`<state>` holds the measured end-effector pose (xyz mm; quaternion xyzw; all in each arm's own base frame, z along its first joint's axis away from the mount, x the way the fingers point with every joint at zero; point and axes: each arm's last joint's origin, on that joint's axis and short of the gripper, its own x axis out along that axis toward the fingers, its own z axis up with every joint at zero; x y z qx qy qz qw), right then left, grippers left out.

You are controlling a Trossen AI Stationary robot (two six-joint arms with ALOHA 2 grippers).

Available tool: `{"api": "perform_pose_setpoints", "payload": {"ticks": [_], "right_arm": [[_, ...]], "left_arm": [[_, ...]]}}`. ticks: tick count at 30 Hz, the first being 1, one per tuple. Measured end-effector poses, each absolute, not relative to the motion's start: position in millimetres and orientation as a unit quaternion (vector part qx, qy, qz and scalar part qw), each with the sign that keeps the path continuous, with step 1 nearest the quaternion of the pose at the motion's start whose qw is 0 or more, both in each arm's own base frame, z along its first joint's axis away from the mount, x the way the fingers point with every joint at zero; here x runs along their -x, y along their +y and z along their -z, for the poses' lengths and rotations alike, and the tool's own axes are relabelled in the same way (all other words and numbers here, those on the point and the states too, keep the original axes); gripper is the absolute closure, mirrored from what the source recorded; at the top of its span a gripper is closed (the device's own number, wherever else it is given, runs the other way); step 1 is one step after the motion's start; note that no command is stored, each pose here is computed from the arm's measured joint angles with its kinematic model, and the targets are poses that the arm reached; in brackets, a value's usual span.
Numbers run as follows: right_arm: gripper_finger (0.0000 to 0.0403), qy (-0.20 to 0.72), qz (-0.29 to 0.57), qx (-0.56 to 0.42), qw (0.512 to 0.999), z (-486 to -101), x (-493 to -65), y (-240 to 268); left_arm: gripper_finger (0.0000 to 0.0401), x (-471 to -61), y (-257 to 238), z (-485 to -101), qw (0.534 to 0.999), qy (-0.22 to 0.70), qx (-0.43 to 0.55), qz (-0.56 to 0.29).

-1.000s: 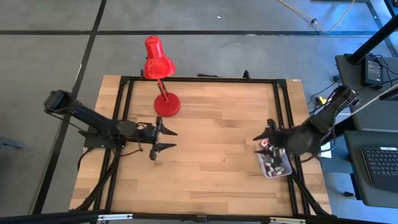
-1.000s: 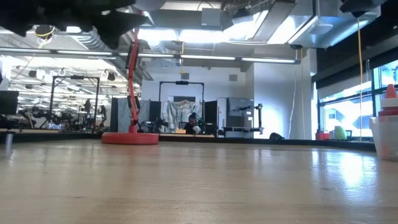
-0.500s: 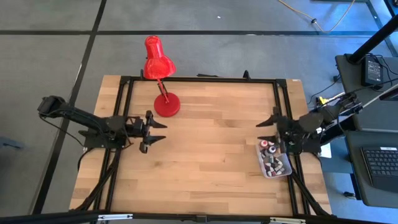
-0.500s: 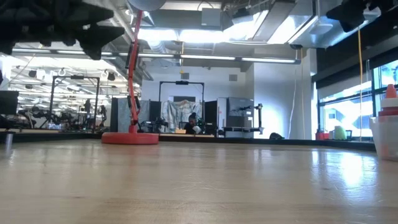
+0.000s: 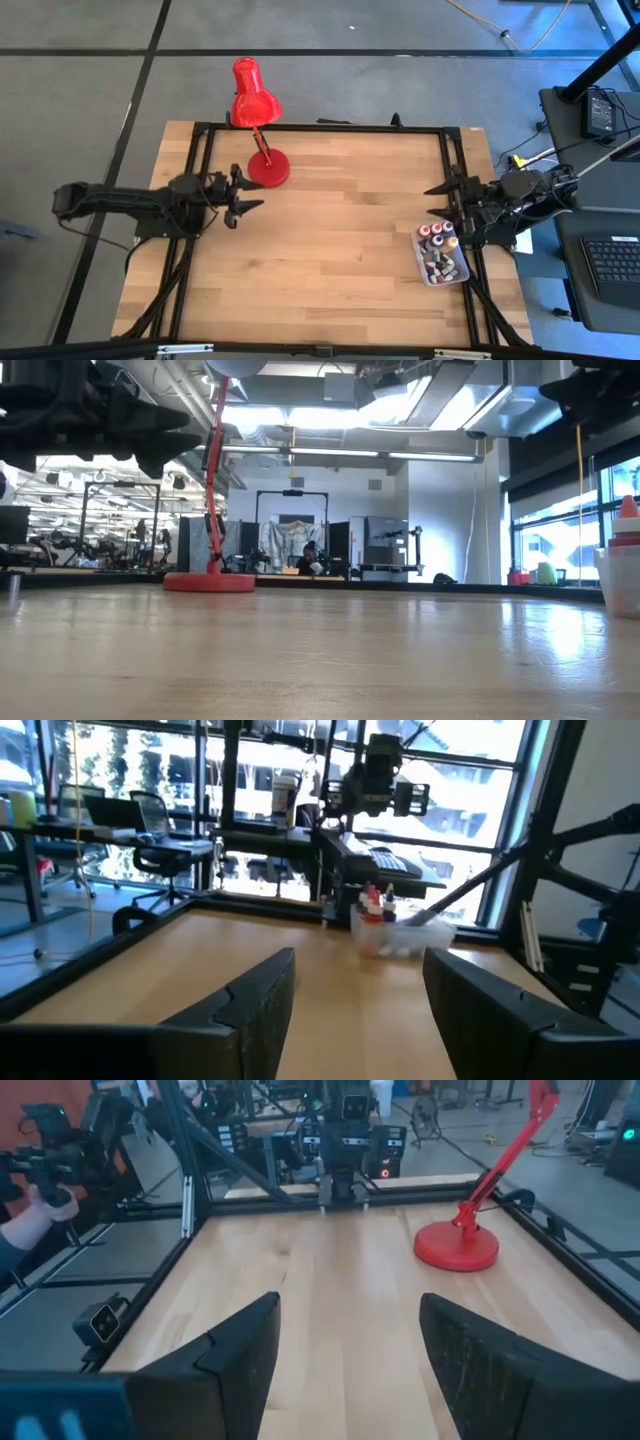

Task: Pick & Place food coloring
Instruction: Return to Home Position

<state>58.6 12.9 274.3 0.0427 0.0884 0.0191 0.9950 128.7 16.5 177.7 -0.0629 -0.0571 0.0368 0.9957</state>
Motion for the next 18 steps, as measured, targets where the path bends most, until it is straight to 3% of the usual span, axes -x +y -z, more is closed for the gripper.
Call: {"api": "perform_pose_setpoints", "payload": {"ticks": [15, 18], "right_arm": [[0.0161, 0.027, -0.018, -0.05, 0.998, -273, -35, 3], [0.0161, 0.021, 0.027, -0.042, 0.999, -274, -34, 1]], "left_arm": [[0.0186, -110, 38, -188, 0.991, -0.1, 0.081, -0.033], [0.0186, -105, 38, -188, 0.99, -0.1, 0.091, -0.041]]}}
